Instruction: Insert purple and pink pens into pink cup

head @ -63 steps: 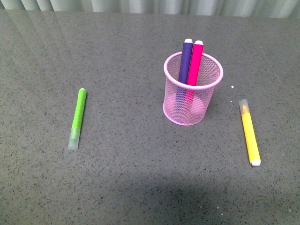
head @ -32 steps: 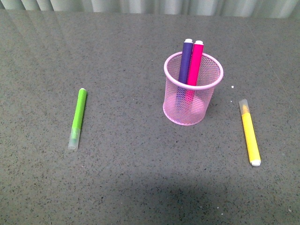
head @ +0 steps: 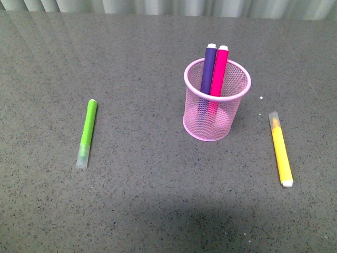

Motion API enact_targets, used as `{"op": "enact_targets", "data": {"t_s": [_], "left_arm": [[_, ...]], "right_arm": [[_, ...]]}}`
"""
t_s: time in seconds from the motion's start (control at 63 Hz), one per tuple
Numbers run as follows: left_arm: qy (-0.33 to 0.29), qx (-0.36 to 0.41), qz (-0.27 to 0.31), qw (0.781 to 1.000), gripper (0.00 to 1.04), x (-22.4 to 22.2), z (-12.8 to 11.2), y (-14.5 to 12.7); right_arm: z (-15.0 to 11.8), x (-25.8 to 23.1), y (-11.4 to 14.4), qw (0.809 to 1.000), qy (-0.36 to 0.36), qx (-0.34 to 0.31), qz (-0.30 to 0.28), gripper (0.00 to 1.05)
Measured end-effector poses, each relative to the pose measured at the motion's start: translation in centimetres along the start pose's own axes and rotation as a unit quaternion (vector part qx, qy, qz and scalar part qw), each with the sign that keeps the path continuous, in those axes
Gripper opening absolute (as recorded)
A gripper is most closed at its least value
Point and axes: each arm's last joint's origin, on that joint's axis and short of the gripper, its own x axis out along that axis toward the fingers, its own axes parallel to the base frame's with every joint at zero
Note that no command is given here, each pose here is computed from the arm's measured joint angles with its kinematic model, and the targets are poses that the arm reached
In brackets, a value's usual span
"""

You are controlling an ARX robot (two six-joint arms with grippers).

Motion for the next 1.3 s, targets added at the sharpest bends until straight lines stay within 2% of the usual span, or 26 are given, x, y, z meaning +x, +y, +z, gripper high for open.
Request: {"op": "enact_targets", "data": {"t_s": [0.048, 0.095, 0.206, 0.333, 0.571, 1.302], "left_arm": [[0.0, 0.0, 0.0, 1.0, 0.97, 0.0, 0.0, 0.0], [0.0, 0.0, 0.0, 1.0, 0.97, 0.0, 0.0, 0.0], [0.0, 0.0, 0.0, 1.0, 0.97, 0.0, 0.0, 0.0], [0.0, 0.0, 0.0, 1.0, 0.97, 0.0, 0.0, 0.0], [0.0, 0.0, 0.0, 1.0, 0.97, 0.0, 0.0, 0.0], [0.0, 0.0, 0.0, 1.0, 0.97, 0.0, 0.0, 0.0]], "right_arm": [[0.0, 0.0, 0.0, 1.0, 0.0, 0.0, 0.0, 0.03], [0.0, 0.0, 0.0, 1.0, 0.0, 0.0, 0.0, 0.1], [0.0, 0.0, 0.0, 1.0, 0.0, 0.0, 0.0, 0.36], [0.0, 0.0, 0.0, 1.0, 0.0, 0.0, 0.0, 0.55], [0.0, 0.0, 0.0, 1.0, 0.0, 0.0, 0.0, 0.98], [0.0, 0.0, 0.0, 1.0, 0.0, 0.0, 0.0, 0.97]]}}
